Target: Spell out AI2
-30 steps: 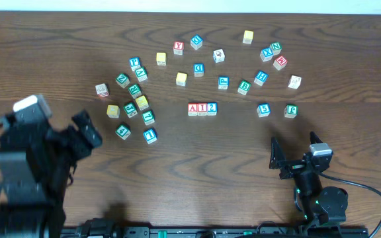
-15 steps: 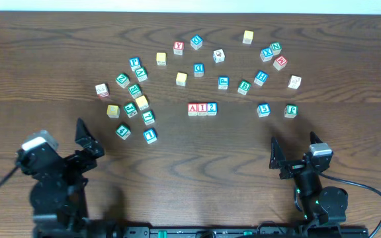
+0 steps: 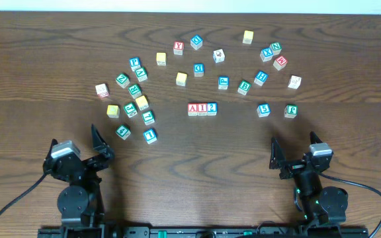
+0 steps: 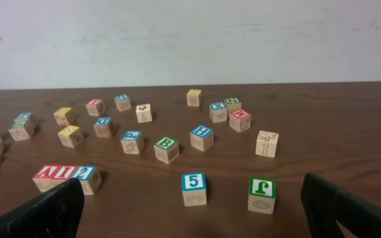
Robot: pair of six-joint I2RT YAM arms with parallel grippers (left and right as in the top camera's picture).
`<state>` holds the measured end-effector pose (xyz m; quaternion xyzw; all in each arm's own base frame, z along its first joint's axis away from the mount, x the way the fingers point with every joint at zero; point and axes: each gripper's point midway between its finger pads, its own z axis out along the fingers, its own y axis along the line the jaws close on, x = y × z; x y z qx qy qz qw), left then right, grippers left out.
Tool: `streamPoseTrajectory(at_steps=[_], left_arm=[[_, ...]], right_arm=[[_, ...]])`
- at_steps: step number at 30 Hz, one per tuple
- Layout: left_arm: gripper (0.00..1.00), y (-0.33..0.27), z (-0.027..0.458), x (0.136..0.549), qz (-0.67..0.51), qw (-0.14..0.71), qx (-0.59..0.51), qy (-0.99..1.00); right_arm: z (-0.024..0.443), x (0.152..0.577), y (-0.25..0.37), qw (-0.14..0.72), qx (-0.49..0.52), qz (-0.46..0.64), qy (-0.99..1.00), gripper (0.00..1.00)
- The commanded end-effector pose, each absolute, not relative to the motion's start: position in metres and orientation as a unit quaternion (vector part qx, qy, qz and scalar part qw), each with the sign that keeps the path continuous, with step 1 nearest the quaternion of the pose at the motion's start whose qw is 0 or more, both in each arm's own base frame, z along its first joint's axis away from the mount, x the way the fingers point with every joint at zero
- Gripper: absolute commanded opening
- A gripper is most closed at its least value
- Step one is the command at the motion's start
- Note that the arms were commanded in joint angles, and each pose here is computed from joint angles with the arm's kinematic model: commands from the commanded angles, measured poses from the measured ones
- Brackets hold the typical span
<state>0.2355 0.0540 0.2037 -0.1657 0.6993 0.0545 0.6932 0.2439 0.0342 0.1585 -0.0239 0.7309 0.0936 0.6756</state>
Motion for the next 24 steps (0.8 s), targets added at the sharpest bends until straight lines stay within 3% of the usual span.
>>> streamPoseTrajectory(at_steps=[1, 11, 17, 24], left_arm=[[0.98, 0.053, 0.199, 0.236, 0.078, 0.705, -0.129, 0.693], [0.98, 0.049, 0.178, 0.241, 0.068, 0.709, -0.110, 0.693], [0.98, 0.049, 0.137, 0.238, 0.068, 0.647, -0.112, 0.751], [0.98, 0.044, 0.138, 0.239, 0.058, 0.650, -0.103, 0.750]], right_arm=[[0.158, 0.244, 0.035, 0.676, -0.022, 0.098, 0.730, 0.99], [0.158, 0.244, 0.035, 0.675, -0.022, 0.098, 0.731, 0.99], [0.158, 0.244, 0.035, 0.675, -0.022, 0.098, 0.731, 0.99], [0.158, 0.244, 0.035, 0.675, -0.022, 0.098, 0.731, 0.99]])
